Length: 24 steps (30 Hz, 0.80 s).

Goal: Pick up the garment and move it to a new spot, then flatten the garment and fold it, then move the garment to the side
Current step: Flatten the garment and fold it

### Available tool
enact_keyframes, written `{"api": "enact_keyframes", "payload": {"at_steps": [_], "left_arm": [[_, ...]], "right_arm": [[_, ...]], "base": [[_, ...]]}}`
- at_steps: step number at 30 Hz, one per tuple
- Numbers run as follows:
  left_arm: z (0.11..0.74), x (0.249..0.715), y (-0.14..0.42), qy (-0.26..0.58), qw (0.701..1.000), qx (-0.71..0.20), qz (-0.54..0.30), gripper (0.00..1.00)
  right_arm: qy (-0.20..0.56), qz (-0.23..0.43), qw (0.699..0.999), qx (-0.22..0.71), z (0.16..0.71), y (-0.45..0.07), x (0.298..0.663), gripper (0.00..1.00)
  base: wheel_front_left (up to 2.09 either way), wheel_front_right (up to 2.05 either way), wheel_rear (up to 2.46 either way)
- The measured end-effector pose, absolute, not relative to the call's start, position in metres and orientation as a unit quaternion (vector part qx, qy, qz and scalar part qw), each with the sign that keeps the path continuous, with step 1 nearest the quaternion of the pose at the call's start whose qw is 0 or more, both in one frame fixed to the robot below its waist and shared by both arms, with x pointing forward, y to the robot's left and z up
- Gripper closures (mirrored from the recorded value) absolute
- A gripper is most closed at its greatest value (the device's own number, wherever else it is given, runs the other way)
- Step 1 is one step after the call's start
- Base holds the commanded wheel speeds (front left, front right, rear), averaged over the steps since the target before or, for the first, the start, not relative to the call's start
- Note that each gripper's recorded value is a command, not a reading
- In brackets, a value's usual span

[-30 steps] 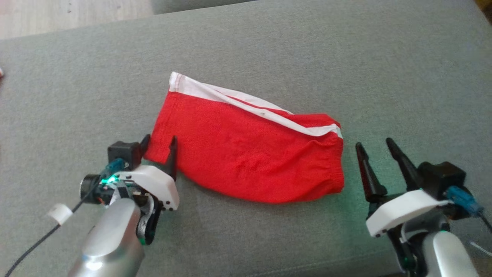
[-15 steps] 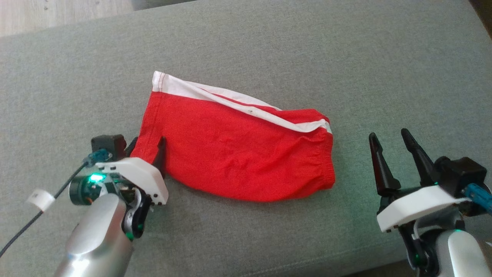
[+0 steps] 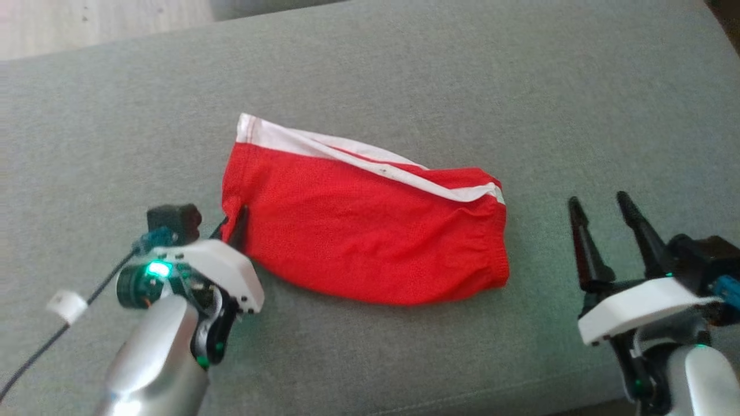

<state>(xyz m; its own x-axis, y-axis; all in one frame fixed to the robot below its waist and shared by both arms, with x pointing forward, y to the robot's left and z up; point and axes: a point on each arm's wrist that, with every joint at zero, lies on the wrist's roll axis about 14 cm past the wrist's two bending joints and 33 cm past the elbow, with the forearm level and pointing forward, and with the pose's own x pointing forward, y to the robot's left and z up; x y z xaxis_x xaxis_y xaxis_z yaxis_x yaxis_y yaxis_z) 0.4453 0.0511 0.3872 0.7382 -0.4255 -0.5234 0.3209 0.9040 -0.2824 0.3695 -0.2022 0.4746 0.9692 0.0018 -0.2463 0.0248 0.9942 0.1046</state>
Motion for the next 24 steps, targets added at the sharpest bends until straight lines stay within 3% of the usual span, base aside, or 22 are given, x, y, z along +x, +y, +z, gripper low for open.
{"api": "enact_keyframes", "payload": {"at_steps": [7,19,20,22,24], "left_arm": [[0.384,0.404,0.084,0.292,0.938,-0.134,-0.129,1.0],[0.392,0.35,0.111,0.27,0.945,-0.17,-0.066,1.0],[0.397,0.35,0.112,0.254,0.95,-0.173,-0.06,0.76],[0.403,0.351,0.115,0.236,0.954,-0.174,-0.057,0.0],[0.413,0.355,0.118,0.207,0.962,-0.169,-0.054,0.0]], "right_arm": [[0.115,-0.014,0.992,0.049,0.479,-0.21,0.368,0.0],[0.095,0.043,0.994,0.044,0.498,-0.174,0.375,0.0],[0.091,0.046,0.994,0.044,0.5,-0.172,0.375,0.0],[0.089,0.048,0.994,0.044,0.502,-0.17,0.375,0.0],[0.089,0.049,0.994,0.044,0.503,-0.17,0.374,0.0]], "base": [[0.0,0.0,0.0],[0.0,0.0,0.0],[0.0,0.0,0.0],[0.0,0.0,0.0],[0.0,0.0,0.0]]}}
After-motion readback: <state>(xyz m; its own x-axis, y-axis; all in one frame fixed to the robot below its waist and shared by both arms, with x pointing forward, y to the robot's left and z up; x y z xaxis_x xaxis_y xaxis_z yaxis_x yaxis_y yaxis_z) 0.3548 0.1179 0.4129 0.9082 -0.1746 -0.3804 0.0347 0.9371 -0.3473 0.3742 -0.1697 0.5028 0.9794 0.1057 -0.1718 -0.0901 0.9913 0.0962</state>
